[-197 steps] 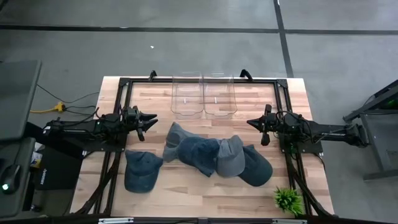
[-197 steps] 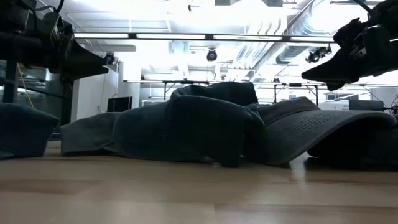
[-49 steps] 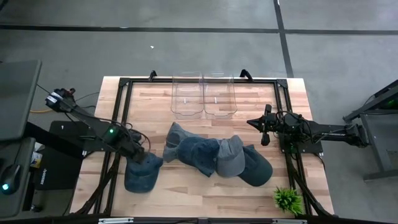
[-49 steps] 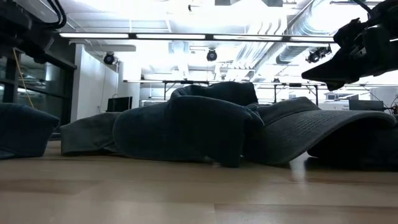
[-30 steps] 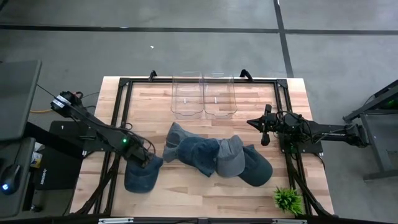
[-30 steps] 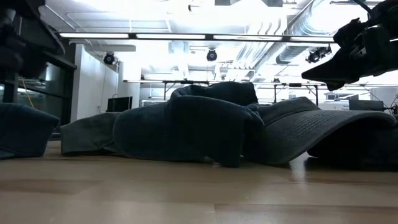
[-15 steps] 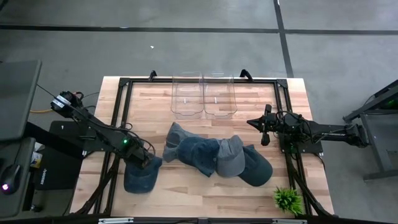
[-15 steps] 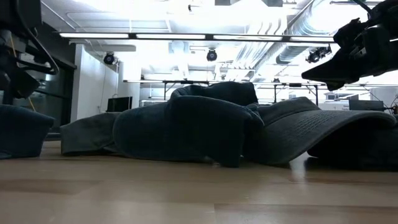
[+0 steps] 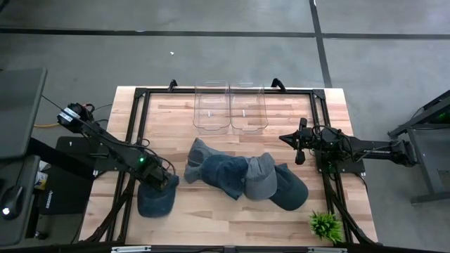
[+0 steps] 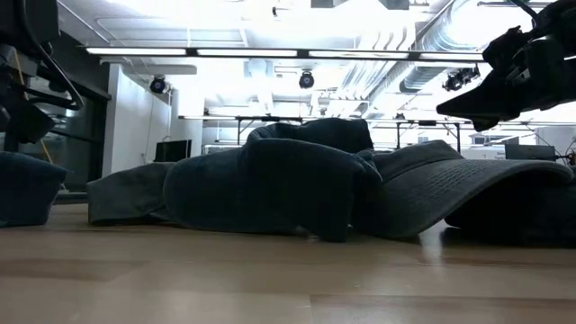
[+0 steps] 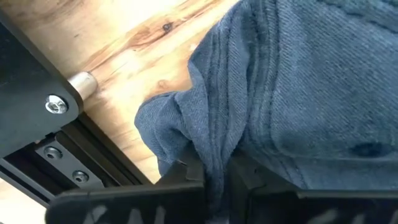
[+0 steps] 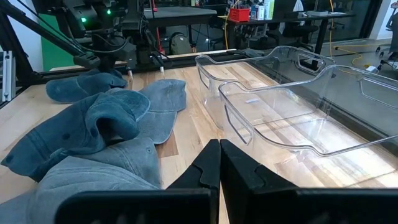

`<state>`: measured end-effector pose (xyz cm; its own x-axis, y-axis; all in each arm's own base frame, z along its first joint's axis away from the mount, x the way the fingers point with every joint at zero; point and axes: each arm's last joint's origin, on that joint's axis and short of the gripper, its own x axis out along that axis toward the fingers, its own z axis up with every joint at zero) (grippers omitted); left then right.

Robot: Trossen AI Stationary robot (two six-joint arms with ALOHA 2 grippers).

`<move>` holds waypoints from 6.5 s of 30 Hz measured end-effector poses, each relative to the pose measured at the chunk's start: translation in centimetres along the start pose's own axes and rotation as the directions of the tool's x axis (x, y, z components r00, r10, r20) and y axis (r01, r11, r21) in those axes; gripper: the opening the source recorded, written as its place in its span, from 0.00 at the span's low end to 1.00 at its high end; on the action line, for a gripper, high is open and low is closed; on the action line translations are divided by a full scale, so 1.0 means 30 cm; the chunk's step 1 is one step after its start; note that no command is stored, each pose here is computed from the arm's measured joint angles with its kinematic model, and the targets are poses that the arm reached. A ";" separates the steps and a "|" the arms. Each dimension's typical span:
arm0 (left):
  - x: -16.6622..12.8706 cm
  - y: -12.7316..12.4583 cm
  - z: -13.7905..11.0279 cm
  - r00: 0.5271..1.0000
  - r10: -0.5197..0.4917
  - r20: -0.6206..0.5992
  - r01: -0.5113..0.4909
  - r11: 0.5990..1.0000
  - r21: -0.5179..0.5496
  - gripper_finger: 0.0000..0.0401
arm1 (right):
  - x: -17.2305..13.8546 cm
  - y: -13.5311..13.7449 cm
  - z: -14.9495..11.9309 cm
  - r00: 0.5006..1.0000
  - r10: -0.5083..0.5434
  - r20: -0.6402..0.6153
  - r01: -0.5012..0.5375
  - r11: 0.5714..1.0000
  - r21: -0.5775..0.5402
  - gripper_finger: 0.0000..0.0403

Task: Pick & Place hat
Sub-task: Put the left blue cap into the left transparent bin

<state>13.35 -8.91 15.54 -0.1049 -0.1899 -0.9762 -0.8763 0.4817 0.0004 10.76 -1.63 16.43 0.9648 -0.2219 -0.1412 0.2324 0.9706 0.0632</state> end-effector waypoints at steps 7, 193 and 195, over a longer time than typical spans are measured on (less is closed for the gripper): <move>-0.010 -0.006 -0.003 1.000 -0.011 -0.002 0.011 1.000 0.027 0.01 | 0.000 0.000 0.000 1.000 0.000 0.000 0.000 1.000 0.000 0.00; -0.388 -0.067 0.848 0.443 -0.161 0.882 0.402 0.915 -0.035 0.02 | 0.000 0.000 0.000 1.000 0.000 0.000 0.000 1.000 0.000 0.00; -0.386 -0.065 0.847 0.449 -0.156 0.880 0.369 0.929 -0.023 0.05 | 0.000 0.000 0.000 1.000 0.000 0.000 0.000 1.000 0.000 0.00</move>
<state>28.23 14.07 21.34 0.5034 0.5919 -0.6295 -0.8639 0.3575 -0.3546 10.76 -1.63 16.43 0.9648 -0.2216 -0.1416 0.2322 0.9706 0.0635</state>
